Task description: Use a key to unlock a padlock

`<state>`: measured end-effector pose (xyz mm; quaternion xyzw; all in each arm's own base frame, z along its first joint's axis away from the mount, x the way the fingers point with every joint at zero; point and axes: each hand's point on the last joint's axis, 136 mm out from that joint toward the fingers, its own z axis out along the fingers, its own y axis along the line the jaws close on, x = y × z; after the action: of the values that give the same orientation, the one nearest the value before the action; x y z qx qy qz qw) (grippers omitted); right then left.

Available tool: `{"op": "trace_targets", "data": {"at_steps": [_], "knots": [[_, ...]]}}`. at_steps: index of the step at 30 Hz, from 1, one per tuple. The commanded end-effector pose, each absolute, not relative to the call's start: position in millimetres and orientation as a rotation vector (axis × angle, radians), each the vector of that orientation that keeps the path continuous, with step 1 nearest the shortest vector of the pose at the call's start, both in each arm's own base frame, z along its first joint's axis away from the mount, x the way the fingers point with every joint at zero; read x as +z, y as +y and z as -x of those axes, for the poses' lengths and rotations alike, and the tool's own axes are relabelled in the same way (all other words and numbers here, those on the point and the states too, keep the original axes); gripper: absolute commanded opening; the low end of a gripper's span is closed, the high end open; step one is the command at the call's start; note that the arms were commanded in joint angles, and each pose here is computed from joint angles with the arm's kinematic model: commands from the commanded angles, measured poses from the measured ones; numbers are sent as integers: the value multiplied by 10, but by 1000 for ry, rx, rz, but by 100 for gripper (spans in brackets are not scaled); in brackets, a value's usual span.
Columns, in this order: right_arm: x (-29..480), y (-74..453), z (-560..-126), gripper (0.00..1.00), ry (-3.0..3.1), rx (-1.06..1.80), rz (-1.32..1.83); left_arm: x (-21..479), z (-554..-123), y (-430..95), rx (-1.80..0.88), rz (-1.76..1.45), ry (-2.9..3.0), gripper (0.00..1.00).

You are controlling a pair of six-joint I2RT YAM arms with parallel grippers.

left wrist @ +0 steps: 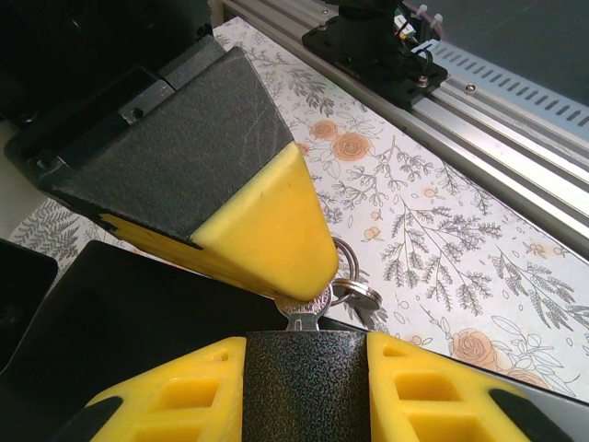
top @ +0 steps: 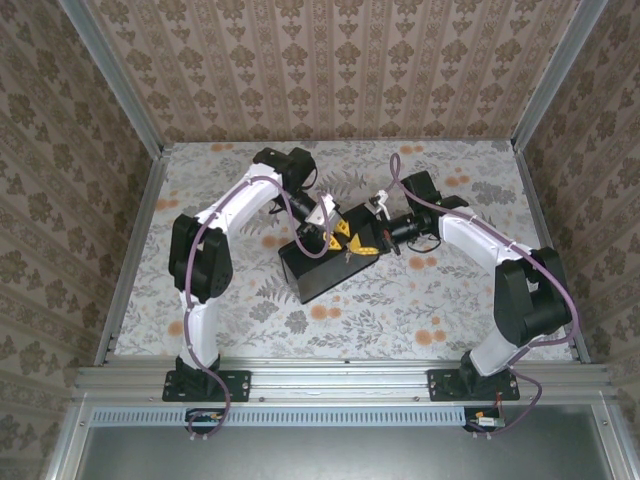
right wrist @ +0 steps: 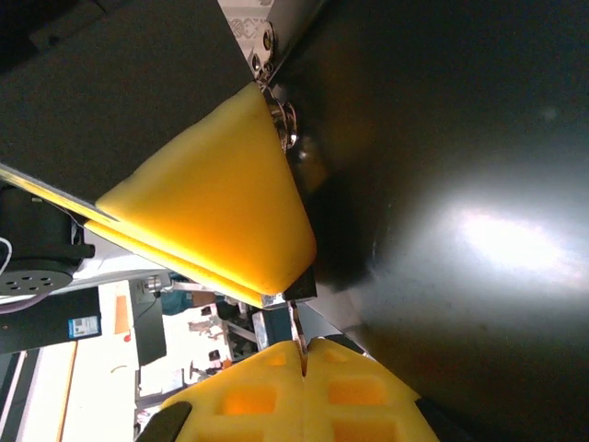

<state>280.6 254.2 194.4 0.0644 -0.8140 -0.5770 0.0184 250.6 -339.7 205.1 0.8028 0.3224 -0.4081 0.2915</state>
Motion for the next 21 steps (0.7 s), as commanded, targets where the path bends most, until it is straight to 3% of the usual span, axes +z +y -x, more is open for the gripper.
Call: {"op": "trace_targets", "data": {"at_steps": [1, 6, 13, 19, 21], "knots": [[2073, 2697, -3001, 0, -2541, -1869, -260, 2431, -2293, -3460, -1154, -2056, 770, 20], [2095, 2797, -3065, 0, -2539, -1876, -273, 2448, -2348, -3491, -1155, -2027, 806, 19], [2048, 2449, -3022, 32, -2639, -1832, -202, 2240, -2507, -3397, -1098, -2036, 934, 18], [2074, 2155, -3010, 45, -2757, -1770, -164, 2197, -2598, -3340, -1080, -2037, 1000, 18], [2076, 2096, -2997, 45, -2839, -1699, -216, 2235, -2606, -3351, -1086, -2023, 1003, 18]]}}
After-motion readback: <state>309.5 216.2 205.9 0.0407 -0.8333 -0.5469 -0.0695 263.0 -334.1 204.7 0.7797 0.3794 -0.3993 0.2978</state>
